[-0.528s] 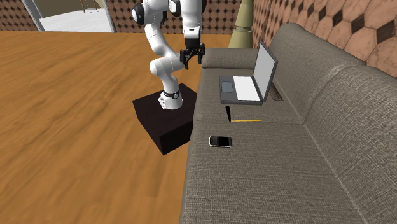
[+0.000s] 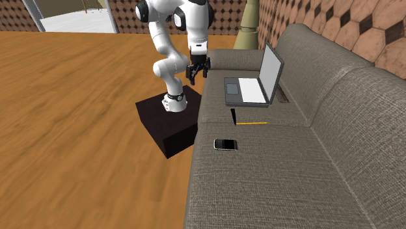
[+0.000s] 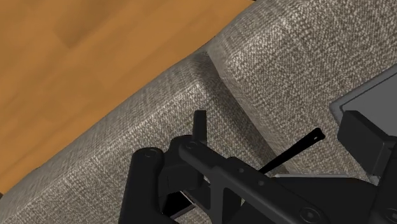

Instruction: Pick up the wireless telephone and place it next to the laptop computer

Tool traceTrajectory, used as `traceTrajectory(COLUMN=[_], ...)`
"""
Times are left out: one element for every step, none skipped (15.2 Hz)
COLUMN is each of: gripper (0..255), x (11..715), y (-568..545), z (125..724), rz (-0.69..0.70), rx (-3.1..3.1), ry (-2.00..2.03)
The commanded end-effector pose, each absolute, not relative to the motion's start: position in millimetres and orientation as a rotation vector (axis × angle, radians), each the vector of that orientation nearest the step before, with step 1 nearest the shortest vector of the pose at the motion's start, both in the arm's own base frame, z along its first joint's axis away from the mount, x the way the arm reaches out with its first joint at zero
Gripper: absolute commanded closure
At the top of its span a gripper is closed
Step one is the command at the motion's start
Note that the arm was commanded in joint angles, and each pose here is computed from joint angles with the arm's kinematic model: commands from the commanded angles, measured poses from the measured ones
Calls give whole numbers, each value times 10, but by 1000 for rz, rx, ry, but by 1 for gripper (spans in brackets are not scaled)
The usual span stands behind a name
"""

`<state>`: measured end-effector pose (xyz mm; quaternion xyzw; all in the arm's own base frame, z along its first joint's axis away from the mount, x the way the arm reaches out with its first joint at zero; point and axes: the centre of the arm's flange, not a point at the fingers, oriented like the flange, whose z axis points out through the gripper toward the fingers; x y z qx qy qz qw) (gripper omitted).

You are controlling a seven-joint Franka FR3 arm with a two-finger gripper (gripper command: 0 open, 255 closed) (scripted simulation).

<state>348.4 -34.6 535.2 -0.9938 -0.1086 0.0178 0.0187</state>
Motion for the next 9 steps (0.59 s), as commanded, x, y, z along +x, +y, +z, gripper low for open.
traceTrajectory(gripper=[0, 0, 0, 0, 0, 0, 0, 0, 0], x=[3672, 3769, 3867, 3966, 4065, 4165, 4267, 4369, 4471], y=[-443, -489, -534, -577, -619, -658, -697, -733, -768], z=[5196, 5124, 5052, 4980, 4909, 4838, 4767, 4697, 4626], rz=[47, 43, 40, 37, 33, 30, 27, 23, 20], rx=[-3082, -3079, -3076, -3073, -3070, -3067, -3063, -3059, -3055], ry=[-391, -416, -441, -466, -492, -517, -542, -567, -593])
